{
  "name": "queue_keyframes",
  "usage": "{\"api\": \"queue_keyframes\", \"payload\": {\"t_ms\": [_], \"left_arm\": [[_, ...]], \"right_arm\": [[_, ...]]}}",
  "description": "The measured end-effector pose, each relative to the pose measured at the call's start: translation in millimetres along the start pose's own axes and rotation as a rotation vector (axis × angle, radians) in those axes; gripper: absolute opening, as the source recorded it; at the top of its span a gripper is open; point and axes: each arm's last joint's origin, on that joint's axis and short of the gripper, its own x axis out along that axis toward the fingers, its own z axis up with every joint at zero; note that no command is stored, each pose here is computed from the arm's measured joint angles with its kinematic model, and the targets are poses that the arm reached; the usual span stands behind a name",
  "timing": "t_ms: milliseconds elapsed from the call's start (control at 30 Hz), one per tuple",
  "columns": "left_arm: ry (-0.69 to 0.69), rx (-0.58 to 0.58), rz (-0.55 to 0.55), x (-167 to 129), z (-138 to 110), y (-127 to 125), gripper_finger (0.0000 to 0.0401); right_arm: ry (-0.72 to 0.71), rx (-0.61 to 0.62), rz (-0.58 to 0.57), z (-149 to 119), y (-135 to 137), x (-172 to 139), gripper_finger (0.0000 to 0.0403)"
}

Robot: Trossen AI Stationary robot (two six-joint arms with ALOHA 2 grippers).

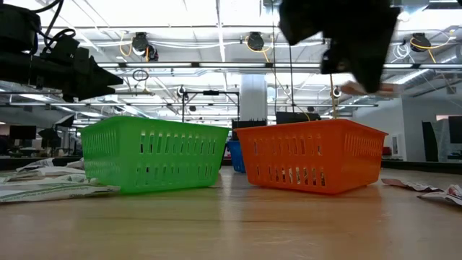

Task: Pick & Place First Aid Supplies
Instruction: Put the orange ointment pack into the orange bin

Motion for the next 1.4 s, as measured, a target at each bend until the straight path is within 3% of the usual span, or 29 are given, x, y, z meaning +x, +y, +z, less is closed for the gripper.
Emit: {"api": "queue_keyframes", "payload": {"t_ms": [400,967,1100,1233,1400], "left_arm": [[0.000,0.000,0.000,0,0,0,0.0324],[0.000,0.000,0.000,0,0,0,0.0324],[0.000,0.000,0.000,0,0,0,0.0324],[0.000,0.000,0.000,0,0,0,0.0324],[0.000,0.000,0.000,0,0,0,0.0324]], "right_arm": [[-0.072,-0.036,-0.072,32,-19,-26,0.0000],[0.016,-0.097,-0.178,57,-8,51,0.0000],[0.030,-0.096,-0.184,58,-8,57,0.0001],[0.032,-0.094,-0.183,58,-8,57,0.0032],[0.029,-0.066,-0.185,58,-8,57,0.0121]]}}
